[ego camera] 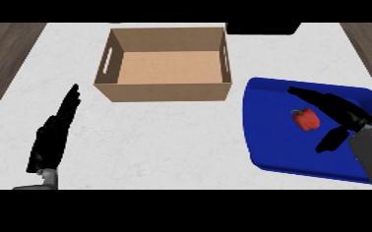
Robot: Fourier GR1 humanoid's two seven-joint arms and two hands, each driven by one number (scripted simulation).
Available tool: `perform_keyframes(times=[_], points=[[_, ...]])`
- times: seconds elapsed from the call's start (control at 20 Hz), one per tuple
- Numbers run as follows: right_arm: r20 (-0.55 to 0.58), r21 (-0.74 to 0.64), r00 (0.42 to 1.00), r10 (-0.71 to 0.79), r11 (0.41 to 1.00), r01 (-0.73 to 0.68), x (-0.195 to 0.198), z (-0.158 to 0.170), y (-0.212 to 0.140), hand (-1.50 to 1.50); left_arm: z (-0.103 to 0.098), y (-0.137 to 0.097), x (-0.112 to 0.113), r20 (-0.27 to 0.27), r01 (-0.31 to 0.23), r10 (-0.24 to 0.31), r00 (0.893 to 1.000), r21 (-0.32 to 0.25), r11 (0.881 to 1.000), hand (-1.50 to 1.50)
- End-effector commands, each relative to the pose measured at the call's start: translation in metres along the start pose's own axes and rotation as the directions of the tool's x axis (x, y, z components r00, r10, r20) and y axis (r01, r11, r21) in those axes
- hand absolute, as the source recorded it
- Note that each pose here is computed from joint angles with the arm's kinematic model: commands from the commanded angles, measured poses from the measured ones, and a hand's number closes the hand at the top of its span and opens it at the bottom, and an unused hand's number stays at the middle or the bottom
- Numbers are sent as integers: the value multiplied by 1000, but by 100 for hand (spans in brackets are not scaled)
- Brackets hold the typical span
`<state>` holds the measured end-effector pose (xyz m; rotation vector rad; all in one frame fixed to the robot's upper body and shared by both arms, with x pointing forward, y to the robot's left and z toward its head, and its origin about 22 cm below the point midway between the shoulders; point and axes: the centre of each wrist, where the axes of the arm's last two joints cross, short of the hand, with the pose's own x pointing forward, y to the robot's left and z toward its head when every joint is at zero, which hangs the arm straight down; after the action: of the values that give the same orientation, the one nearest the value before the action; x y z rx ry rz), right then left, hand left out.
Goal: Pick the bell pepper from the tray and place it in the cardboard box
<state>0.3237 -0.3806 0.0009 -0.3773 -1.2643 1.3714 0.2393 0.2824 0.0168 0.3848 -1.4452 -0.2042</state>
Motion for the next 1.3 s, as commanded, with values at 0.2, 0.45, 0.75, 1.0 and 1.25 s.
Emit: perform_keyframes(times=[0.2, 0.45, 0.75, 1.0, 1.25], points=[[-12, 43, 998, 53, 998, -53, -11, 6, 4, -150, -19, 7, 0, -2, 10, -10, 1000, 6, 1000, 0], [15, 43, 1000, -1, 999, 0, -4, -10, 17, 150, 6, 0, 11, 4, -6, 6, 1000, -9, 1000, 0], [3, -175, 991, 133, 976, -131, -2, -8, 10, 150, -7, -5, 3, -2, -7, 7, 1000, 5, 1000, 0], [95, -187, 962, 257, 954, -236, 30, -53, -34, 150, 3, -19, -19, 18, -7, 8, 1000, -23, 1000, 0], [155, -207, 888, 433, 893, -399, 89, -95, -104, 150, -20, -27, 15, 91, 2, 8, 996, -115, 993, 0]])
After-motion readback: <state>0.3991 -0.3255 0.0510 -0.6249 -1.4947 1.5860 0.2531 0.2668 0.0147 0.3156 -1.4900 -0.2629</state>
